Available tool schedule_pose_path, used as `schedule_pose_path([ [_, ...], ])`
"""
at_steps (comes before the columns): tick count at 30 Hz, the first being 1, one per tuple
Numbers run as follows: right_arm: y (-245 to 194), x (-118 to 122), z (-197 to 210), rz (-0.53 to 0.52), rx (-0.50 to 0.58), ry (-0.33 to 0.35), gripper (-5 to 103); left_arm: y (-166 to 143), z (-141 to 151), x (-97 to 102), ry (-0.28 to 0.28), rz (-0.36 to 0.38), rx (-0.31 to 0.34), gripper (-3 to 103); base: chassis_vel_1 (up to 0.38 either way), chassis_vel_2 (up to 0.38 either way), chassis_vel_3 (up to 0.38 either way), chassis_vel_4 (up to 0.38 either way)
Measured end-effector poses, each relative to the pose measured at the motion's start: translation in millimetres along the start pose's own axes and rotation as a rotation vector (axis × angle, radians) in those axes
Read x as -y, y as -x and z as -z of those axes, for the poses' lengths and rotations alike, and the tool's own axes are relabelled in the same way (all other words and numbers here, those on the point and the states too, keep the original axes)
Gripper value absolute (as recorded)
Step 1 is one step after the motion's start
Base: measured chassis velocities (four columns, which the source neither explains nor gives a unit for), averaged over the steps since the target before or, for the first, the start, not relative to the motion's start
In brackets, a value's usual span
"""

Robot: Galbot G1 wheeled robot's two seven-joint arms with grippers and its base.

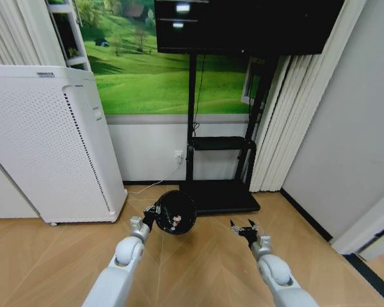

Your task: Pick up the trash bin and place the garbage on the floor into it.

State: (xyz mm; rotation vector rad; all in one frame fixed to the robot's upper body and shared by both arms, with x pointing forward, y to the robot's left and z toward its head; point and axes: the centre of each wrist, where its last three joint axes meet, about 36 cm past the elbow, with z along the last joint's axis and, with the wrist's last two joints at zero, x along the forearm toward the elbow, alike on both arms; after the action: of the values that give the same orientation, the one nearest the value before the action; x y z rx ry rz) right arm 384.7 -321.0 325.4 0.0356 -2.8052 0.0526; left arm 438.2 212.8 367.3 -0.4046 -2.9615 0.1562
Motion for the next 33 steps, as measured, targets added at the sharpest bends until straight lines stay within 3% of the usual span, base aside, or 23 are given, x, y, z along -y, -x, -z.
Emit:
schedule_pose_path([
  [9, -1.8, 0.2, -13.6, 0.013, -0.007, -0.037, 100, -6.7, -1.6, 4.1, -0.003, 0.004, 0.000, 7, -0.223, -0.225, 0.229, 0.215],
  [17, -13.8, 2.3, -53.4, -0.053, -0.207, 0.035, 100, -13.4, -1.9, 6.2, -0.004, 0.010, 0.004, 7, -0.058, -0.070, 0.068, 0.043],
  [18, -15.0, 14.5, -69.4, -0.038, -0.272, 0.019, 100, -15.8, -0.2, 6.7, -0.004, 0.012, 0.009, 7, 0.094, 0.073, -0.055, -0.071],
  [20, -14.8, 46.9, -86.8, 0.058, -0.324, -0.078, 100, -19.5, 3.7, 5.7, 0.000, 0.015, 0.018, 7, 0.072, 0.054, -0.061, -0.062],
  [21, -14.8, 46.9, -86.8, 0.058, -0.324, -0.078, 100, -19.5, 3.7, 5.7, 0.000, 0.015, 0.018, 7, 0.072, 0.054, -0.058, -0.053],
  [23, -10.6, 68.9, -88.3, 0.125, -0.344, -0.167, 100, -21.4, 5.2, 5.8, -0.002, 0.017, 0.025, 7, 0.013, 0.022, -0.029, -0.026],
  [24, -10.6, 68.9, -88.3, 0.125, -0.344, -0.167, 100, -21.4, 5.2, 5.8, -0.002, 0.017, 0.025, 7, 0.000, 0.000, 0.000, 0.000],
  [26, 3.2, 108.9, -75.0, 0.266, -0.394, -0.326, 100, -25.6, 7.1, 8.9, -0.015, 0.019, 0.040, 7, 0.000, 0.000, 0.000, 0.000],
  [27, 3.2, 108.9, -75.0, 0.266, -0.394, -0.326, 100, -25.6, 7.1, 8.9, -0.015, 0.019, 0.040, 7, 0.000, 0.000, 0.000, 0.000],
  [30, 12.1, 132.0, -47.4, 0.407, -0.451, -0.461, 100, -32.5, 10.4, 15.0, -0.026, 0.011, 0.054, 7, 0.000, 0.000, 0.000, 0.000],
  [32, 12.9, 133.0, -43.0, 0.428, -0.465, -0.478, 100, -33.3, 10.5, 16.1, -0.028, 0.011, 0.056, 7, 0.000, 0.000, 0.000, 0.000],
  [33, 16.2, 134.9, -30.5, 0.481, -0.505, -0.537, 100, -35.2, 10.9, 19.1, -0.037, 0.011, 0.060, 7, 0.000, 0.000, 0.000, 0.000],
])
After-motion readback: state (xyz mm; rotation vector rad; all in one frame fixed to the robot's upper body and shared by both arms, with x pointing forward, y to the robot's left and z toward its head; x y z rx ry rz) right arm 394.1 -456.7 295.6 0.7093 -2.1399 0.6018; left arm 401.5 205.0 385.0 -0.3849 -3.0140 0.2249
